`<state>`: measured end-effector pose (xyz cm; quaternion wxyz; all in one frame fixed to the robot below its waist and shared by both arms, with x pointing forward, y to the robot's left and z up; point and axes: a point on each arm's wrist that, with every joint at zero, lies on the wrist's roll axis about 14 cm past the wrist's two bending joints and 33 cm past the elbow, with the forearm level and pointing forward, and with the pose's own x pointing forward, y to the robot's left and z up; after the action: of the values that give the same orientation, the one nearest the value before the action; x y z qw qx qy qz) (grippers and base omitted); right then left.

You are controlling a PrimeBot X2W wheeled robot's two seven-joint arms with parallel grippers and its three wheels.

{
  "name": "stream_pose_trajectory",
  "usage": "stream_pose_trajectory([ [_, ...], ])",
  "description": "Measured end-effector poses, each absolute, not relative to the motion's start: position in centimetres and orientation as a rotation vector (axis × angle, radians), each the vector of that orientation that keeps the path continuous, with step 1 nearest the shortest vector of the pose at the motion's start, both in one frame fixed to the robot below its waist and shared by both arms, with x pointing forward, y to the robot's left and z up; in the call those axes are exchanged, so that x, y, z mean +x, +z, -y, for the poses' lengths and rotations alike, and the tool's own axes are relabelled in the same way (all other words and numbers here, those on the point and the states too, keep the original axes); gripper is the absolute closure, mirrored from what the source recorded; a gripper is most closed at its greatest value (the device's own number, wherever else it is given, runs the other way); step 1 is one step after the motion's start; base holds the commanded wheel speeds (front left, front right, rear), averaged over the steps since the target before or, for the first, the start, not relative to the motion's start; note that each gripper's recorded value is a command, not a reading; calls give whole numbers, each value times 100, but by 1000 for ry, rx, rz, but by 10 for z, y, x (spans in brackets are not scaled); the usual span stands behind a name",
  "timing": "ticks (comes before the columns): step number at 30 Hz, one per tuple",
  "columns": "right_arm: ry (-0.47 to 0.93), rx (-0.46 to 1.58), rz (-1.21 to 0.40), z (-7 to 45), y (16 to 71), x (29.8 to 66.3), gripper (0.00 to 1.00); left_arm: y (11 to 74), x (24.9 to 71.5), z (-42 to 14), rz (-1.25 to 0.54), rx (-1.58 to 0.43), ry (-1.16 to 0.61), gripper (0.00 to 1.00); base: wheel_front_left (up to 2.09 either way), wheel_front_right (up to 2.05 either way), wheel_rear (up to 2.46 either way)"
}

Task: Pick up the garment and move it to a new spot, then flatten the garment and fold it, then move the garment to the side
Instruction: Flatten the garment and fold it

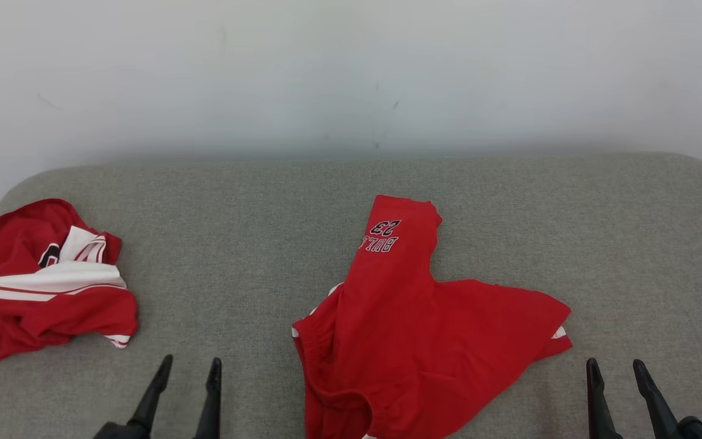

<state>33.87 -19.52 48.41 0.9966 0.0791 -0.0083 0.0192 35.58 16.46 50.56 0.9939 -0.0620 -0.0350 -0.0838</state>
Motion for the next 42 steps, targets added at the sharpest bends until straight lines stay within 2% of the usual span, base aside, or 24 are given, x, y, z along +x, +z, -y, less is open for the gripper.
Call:
stream_pose_trajectory([
  [4,44,160,9,193,482,340,0,499,351,-140,45,-118,-249,0,0,0,0],
  [10,54,163,1,189,480,346,0,478,330,-68,-40,-115,-491,0,0,0,0],
  [17,37,173,-11,193,475,347,0,456,310,-18,-135,-142,-668,0,0,0,0],
  [28,-7,176,-18,205,472,344,0,429,312,8,-242,-142,-758,0,0,0,0],
  [29,-11,176,-18,206,472,344,0,428,313,10,-250,-150,-758,25,0,0,0],
  [31,-15,175,-16,208,473,344,0,433,321,10,-238,-168,-743,100,0,0,0],
  [42,13,184,-25,197,470,352,0,471,369,-66,-85,-184,-494,100,0,0,0],
])
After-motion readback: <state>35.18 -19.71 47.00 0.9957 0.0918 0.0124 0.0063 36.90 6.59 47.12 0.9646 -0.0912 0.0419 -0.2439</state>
